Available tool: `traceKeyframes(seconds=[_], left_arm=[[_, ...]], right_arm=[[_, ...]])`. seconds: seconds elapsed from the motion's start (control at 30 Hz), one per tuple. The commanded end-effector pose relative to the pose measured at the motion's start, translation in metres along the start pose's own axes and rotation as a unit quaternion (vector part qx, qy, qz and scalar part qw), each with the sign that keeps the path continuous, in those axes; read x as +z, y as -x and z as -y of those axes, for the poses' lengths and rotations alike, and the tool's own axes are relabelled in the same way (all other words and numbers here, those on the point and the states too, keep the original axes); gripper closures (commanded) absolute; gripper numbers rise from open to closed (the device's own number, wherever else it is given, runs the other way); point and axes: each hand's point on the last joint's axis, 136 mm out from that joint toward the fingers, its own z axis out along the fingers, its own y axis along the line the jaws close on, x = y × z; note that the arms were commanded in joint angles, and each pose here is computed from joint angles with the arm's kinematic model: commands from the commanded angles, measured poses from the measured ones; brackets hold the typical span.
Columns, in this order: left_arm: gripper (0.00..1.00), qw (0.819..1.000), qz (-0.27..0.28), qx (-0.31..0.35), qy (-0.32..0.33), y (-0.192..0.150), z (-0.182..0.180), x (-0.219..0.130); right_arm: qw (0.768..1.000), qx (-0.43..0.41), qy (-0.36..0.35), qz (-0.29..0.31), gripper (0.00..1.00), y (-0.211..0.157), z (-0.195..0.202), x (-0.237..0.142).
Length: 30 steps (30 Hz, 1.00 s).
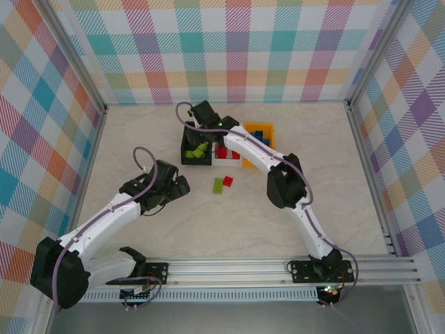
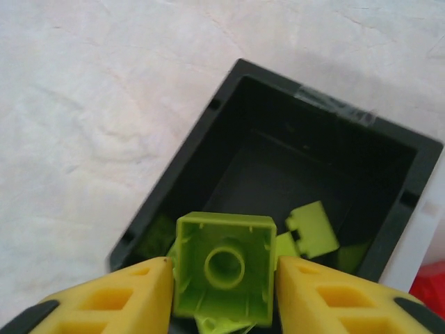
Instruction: Sort the legos into containers by color
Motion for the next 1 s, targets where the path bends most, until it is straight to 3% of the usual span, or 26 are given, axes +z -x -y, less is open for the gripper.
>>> traceKeyframes(seconds=[0.0, 0.1, 0.23, 0.43, 0.57, 0.67, 0.97], left_arm=[[0.0, 0.999, 0.003, 0.015, -0.031, 0.01, 0.019, -0.005], [0.0, 0.999, -0.005, 0.026, -0.039, 0.008, 0.029, -0.001], [0.0, 0.997, -0.015, 0.057, -0.046, 0.004, 0.052, 0.008], [0.01, 0.988, -0.052, 0.141, -0.038, -0.017, 0.103, 0.041], [0.09, 0.977, -0.087, 0.193, -0.019, -0.036, 0.127, 0.069], [0.2, 0.97, -0.102, 0.222, 0.009, -0.044, 0.13, 0.086], [0.34, 0.952, -0.122, 0.269, 0.078, -0.049, 0.121, 0.116]], right_arm=[[1.0, 0.006, 0.004, -0.013, 0.43, 0.005, -0.003, -0.011], [1.0, 0.008, 0.006, 0.018, 0.35, 0.024, -0.003, -0.033], [0.998, 0.022, 0.004, 0.061, 0.34, 0.038, 0.006, -0.075], [0.994, 0.077, -0.009, 0.071, 0.34, -0.008, 0.046, -0.124], [0.992, 0.108, -0.023, 0.062, 0.34, -0.05, 0.072, -0.149], [0.99, 0.124, -0.035, 0.06, 0.34, -0.073, 0.089, -0.166], [0.985, 0.149, -0.047, 0.069, 0.34, -0.094, 0.11, -0.185]])
